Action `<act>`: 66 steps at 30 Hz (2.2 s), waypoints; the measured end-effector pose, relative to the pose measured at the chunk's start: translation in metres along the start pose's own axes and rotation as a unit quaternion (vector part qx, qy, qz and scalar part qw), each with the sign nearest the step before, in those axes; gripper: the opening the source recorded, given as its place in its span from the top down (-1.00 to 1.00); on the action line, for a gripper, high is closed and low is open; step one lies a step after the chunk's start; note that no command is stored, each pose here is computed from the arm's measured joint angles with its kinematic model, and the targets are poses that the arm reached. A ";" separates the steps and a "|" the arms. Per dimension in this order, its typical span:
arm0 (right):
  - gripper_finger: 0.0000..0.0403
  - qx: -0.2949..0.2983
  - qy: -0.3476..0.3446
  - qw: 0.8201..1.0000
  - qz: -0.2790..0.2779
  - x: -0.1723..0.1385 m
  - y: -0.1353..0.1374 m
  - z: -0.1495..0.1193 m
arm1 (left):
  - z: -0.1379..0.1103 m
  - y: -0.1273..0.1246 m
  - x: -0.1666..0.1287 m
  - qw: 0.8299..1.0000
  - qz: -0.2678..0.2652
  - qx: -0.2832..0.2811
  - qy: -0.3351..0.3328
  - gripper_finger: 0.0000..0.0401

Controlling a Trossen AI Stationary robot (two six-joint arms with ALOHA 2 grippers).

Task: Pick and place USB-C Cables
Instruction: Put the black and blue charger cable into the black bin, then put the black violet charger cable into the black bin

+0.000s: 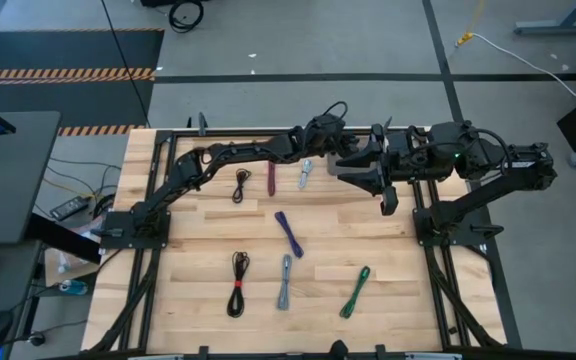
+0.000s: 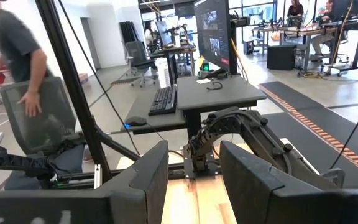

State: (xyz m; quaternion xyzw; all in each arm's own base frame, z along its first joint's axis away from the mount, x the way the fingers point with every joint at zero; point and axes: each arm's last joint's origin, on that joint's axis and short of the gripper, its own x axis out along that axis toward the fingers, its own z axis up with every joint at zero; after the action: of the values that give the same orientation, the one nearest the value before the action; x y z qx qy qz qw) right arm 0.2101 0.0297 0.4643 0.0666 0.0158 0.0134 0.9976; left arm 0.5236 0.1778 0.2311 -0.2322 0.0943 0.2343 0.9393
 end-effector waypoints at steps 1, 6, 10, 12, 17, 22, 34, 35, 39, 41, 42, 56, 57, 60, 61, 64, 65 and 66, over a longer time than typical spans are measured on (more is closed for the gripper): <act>0.25 0.000 0.000 1.000 0.000 0.000 0.000 0.000 | 0.000 0.000 0.000 1.000 -0.002 0.000 0.001 0.50; 0.25 -0.001 0.000 1.000 0.000 0.000 0.000 0.000 | 0.000 -0.001 0.000 1.000 -0.006 0.000 0.001 0.53; 0.25 -0.004 0.002 1.000 0.000 0.000 0.000 0.000 | 0.002 -0.002 0.000 1.000 -0.021 0.000 -0.004 0.54; 0.25 -0.006 0.008 1.000 -0.001 0.000 0.000 -0.002 | 0.003 -0.004 0.000 0.999 -0.042 0.000 -0.002 0.54; 0.25 -0.007 0.028 1.000 -0.008 -0.008 -0.002 -0.004 | 0.010 -0.006 -0.006 0.993 -0.112 0.006 0.034 0.54; 0.25 -0.006 0.008 1.000 -0.026 -0.028 -0.005 0.004 | 0.032 0.001 -0.025 0.991 -0.113 0.027 0.073 0.56; 0.26 0.022 0.076 0.996 -0.045 -0.040 -0.008 -0.008 | 0.109 -0.020 -0.125 0.976 -0.151 0.109 0.109 0.88; 0.27 0.028 0.090 0.994 -0.048 -0.039 -0.008 -0.011 | 0.113 -0.024 -0.138 0.974 -0.152 0.122 0.117 0.91; 0.32 0.043 0.117 0.991 -0.051 -0.038 -0.009 -0.017 | 0.125 -0.043 -0.189 0.965 -0.144 0.162 0.147 0.97; 0.33 0.045 0.122 0.990 -0.052 -0.038 -0.009 -0.018 | 0.129 -0.054 -0.215 0.962 -0.137 0.180 0.152 0.97; 0.33 0.045 0.126 0.990 -0.053 -0.038 -0.009 -0.018 | 0.131 -0.059 -0.228 0.961 -0.133 0.189 0.153 0.96; 0.33 0.113 0.286 0.949 -0.075 0.008 -0.008 -0.061 | 0.118 -0.103 -0.341 0.958 -0.011 0.224 0.180 0.93; 0.33 0.112 0.295 0.946 -0.077 0.014 -0.008 -0.065 | 0.115 -0.105 -0.344 0.957 0.001 0.226 0.183 0.93; 0.33 0.108 0.327 0.935 -0.089 0.036 -0.009 -0.080 | 0.106 -0.108 -0.352 0.951 0.045 0.235 0.198 0.93; 0.33 0.108 0.339 0.930 -0.091 0.043 -0.010 -0.085 | 0.103 -0.109 -0.354 0.948 0.057 0.237 0.203 0.92; 0.30 0.116 0.369 0.918 -0.085 0.064 -0.013 -0.101 | 0.095 -0.110 -0.360 0.942 0.089 0.240 0.216 0.89; 0.28 0.118 0.376 0.915 -0.083 0.072 -0.013 -0.107 | 0.093 -0.111 -0.362 0.940 0.095 0.241 0.220 0.88; 0.26 0.120 0.382 0.913 -0.082 0.079 -0.014 -0.112 | 0.092 -0.112 -0.364 0.939 0.100 0.242 0.222 0.87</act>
State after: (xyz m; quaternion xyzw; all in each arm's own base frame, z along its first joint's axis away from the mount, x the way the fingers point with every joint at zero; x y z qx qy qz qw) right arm 0.2857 0.0329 0.3490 0.1738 0.4026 -0.0460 0.8975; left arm 0.2666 -0.0098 0.4591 -0.0330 0.3775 0.2397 0.8939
